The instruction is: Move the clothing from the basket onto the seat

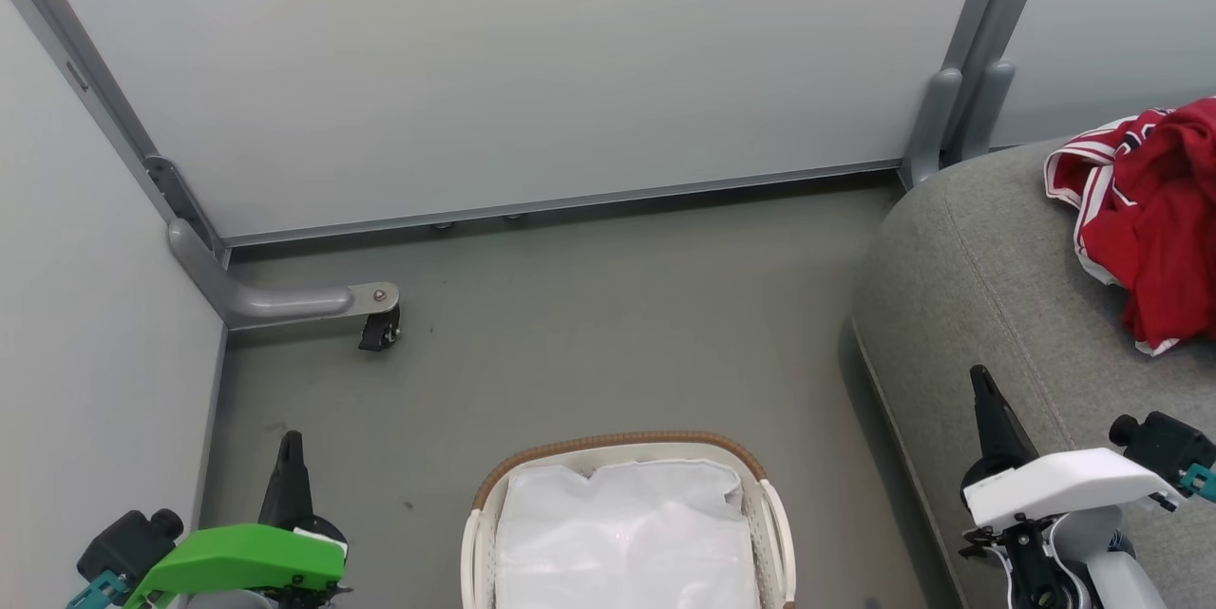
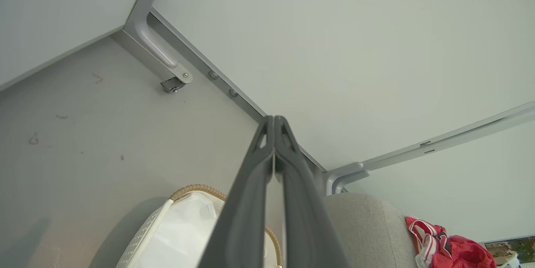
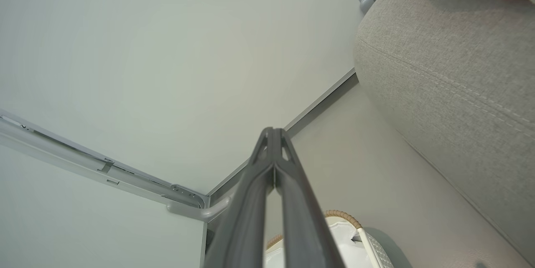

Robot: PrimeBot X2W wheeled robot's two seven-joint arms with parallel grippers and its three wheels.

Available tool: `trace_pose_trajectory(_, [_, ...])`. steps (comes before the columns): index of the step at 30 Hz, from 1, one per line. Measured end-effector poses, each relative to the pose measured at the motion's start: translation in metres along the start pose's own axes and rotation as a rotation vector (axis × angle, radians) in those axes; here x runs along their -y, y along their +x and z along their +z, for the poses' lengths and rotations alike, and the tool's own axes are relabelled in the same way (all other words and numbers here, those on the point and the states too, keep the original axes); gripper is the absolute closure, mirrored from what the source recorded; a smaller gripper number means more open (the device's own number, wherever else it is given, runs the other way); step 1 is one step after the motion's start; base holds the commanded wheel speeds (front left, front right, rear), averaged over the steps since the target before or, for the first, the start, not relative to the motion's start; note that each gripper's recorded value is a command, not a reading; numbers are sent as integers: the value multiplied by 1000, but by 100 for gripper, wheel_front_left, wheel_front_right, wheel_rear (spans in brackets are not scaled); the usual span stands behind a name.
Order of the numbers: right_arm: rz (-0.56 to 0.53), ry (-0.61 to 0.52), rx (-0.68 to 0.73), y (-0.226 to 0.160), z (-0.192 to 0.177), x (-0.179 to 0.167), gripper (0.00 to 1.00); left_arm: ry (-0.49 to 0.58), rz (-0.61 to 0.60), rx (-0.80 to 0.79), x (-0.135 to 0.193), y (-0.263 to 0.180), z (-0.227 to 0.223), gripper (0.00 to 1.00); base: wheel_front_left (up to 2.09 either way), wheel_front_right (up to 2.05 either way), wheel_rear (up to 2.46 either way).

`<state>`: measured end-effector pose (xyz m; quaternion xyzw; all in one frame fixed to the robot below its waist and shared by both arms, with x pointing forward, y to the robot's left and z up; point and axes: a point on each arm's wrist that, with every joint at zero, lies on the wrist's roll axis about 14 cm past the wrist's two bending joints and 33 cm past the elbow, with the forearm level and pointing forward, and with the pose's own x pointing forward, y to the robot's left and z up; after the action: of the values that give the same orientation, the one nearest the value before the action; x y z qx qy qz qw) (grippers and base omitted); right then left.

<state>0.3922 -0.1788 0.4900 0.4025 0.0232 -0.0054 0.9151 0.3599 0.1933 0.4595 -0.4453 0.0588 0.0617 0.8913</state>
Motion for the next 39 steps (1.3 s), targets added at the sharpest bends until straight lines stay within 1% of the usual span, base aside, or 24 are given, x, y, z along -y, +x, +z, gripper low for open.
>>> trace_pose_trajectory(20, [-10, 236, 3, 0, 7, 3, 100, -210, -28, -2, 8, 7, 9, 100, 0, 0, 0])
trace_pose_trajectory(39, [-1, 423, 7, -1, 13, 3, 100, -369, -67, -5, 17, 12, 16, 100, 0, 0, 0])
